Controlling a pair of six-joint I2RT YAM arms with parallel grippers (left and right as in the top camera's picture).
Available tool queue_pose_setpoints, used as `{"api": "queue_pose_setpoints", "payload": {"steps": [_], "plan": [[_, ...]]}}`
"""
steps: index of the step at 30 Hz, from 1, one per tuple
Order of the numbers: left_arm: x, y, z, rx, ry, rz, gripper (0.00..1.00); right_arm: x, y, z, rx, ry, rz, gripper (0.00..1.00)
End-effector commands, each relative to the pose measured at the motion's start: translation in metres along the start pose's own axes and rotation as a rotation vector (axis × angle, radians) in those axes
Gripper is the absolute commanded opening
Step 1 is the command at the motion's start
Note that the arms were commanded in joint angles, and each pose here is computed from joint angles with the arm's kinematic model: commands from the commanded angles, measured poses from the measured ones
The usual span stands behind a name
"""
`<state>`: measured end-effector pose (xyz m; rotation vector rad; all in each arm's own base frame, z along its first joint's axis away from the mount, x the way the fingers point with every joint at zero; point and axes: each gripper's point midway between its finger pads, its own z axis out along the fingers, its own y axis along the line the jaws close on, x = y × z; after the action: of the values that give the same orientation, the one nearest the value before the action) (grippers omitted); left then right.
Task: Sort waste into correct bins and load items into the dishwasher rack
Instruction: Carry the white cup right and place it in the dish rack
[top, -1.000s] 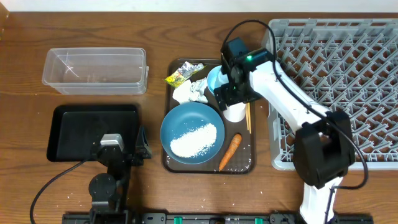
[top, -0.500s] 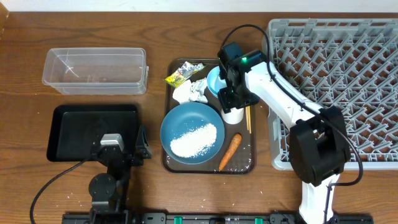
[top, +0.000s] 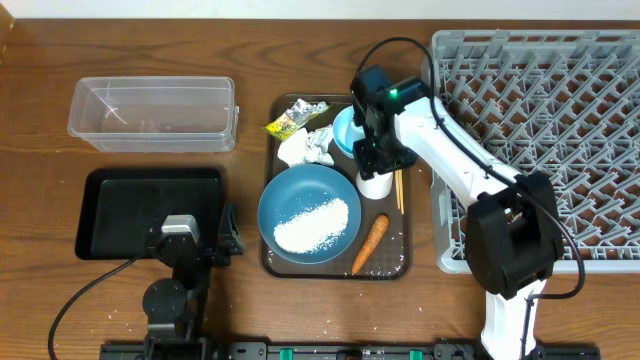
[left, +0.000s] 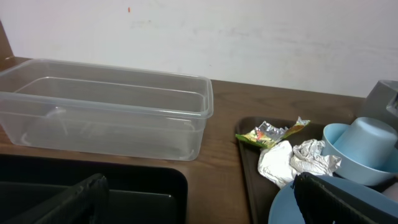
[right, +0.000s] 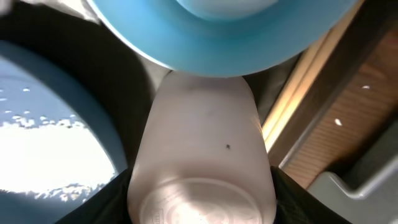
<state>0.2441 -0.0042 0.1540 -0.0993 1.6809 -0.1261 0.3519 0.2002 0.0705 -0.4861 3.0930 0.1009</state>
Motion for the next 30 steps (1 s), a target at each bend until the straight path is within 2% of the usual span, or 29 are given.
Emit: {"api": "queue_pose_setpoints", "payload": {"steps": [1,6,9,14,16,23,30], "plan": [[0.016,0.001,0.002,0.003,0.038,0.011,0.97,-0.025,0.001,-0.053,-0.031,-0.142,0.009,0.49],[0.016,0.001,0.002,0.003,0.038,0.011,0.97,-0.037,-0.011,-0.135,-0.039,-0.312,-0.037,0.49],[0.016,0.001,0.002,0.003,0.038,0.011,0.97,-0.039,-0.036,-0.187,-0.007,-0.437,-0.008,0.45],[0.016,0.001,0.002,0.003,0.038,0.011,0.97,-0.031,-0.102,-0.254,0.044,-0.619,0.139,0.45],[0.016,0.001,0.002,0.003,0.038,0.011,0.97,-0.023,-0.143,-0.274,0.083,-0.684,0.232,0.44],[0.016,0.001,0.002,0.003,0.038,0.011,0.97,0.009,-0.29,-0.297,0.27,-0.774,0.57,0.47],[0.016,0.001,0.002,0.003,0.038,0.011,0.97,0.062,-0.405,-0.27,0.364,-0.708,0.844,0.49]]}}
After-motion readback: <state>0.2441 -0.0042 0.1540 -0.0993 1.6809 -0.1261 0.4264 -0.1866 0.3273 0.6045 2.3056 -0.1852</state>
